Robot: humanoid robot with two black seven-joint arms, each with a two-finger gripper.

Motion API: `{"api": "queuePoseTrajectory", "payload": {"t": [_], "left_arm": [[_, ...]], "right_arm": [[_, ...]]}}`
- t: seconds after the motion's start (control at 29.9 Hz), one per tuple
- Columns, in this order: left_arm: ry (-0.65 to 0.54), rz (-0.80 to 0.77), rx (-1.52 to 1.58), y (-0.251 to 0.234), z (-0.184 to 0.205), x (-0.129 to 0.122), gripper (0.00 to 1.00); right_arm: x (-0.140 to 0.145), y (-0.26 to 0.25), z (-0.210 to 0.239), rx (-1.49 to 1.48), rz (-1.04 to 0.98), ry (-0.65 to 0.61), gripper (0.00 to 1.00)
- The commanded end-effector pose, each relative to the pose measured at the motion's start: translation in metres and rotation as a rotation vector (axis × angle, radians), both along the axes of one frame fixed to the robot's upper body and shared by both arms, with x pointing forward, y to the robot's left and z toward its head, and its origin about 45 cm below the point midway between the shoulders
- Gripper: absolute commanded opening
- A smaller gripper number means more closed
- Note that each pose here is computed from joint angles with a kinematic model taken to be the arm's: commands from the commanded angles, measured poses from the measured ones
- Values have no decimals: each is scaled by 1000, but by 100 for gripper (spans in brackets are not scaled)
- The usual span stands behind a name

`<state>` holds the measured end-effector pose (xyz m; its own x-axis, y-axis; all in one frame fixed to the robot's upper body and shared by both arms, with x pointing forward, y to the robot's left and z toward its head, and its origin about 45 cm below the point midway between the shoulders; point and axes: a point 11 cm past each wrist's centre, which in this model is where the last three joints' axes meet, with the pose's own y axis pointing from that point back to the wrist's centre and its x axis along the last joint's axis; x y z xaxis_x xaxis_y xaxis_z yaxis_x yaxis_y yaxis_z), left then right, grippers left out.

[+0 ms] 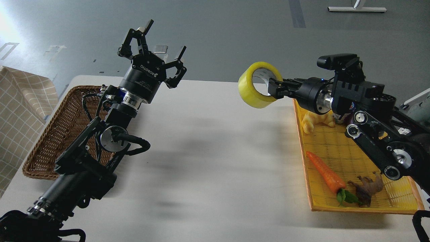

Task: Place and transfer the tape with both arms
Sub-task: 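Carry the tape roll toward the table center and lower it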

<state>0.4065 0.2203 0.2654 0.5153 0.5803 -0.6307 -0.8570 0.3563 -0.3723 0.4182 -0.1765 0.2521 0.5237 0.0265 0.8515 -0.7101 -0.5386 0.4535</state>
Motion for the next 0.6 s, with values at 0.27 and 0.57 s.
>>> {"api": "queuePoseTrajectory", "payload": {"t": [0.27,0.57], "left_arm": [[-1,2,11,3,0,0,98],[-3,7,10,5,1,1,98]], "right_arm": [[-24,39,-33,-56,115,65,8],[-39,70,-51,-68,160,99,8]]}}
